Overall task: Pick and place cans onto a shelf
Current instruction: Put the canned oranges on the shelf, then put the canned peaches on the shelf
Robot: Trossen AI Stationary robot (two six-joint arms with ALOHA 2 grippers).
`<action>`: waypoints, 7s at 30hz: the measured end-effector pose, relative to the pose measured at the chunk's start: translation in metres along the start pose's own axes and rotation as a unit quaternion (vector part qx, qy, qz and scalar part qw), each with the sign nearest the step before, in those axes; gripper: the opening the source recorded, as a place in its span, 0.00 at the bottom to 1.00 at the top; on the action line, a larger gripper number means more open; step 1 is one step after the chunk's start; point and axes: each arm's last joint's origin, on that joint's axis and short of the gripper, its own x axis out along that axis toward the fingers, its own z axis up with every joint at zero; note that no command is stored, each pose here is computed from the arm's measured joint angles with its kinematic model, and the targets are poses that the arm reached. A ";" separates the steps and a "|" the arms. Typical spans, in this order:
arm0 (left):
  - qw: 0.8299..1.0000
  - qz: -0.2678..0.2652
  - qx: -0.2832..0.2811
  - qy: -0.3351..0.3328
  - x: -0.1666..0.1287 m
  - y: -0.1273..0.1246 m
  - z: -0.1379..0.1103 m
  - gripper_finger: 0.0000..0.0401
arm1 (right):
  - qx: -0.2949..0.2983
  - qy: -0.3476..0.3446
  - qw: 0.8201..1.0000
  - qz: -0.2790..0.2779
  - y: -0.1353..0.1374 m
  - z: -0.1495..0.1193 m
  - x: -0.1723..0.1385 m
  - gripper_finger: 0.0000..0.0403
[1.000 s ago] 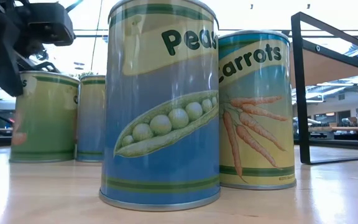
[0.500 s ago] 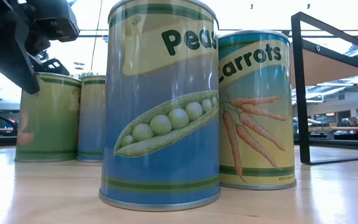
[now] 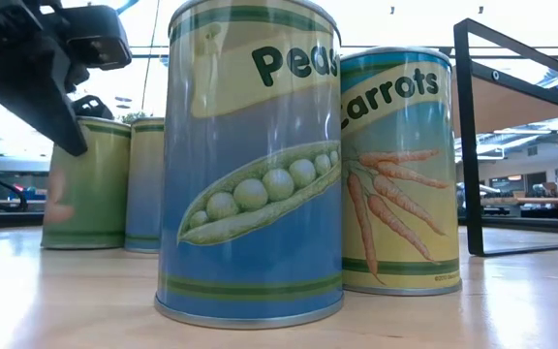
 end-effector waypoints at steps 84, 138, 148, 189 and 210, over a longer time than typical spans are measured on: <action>0.946 0.212 0.239 -0.052 -0.007 0.173 0.301 0.98 | 0.063 -0.184 0.979 -0.061 -0.161 0.046 -0.075 0.93; 0.989 0.079 0.119 -0.038 -0.024 0.145 0.287 0.90 | 0.090 -0.193 0.973 -0.092 -0.176 0.051 -0.075 0.93; 0.972 -0.093 0.128 0.171 -0.044 0.089 0.238 0.82 | 0.060 -0.173 0.978 -0.096 -0.184 0.059 -0.067 0.93; 0.969 -0.165 0.105 0.148 -0.078 0.015 0.037 0.82 | 0.067 -0.183 0.978 -0.076 -0.118 0.134 -0.013 0.93; 0.995 -0.046 0.079 -0.029 -0.029 -0.006 -0.002 0.95 | 0.043 -0.152 0.986 -0.049 -0.116 0.125 -0.019 0.93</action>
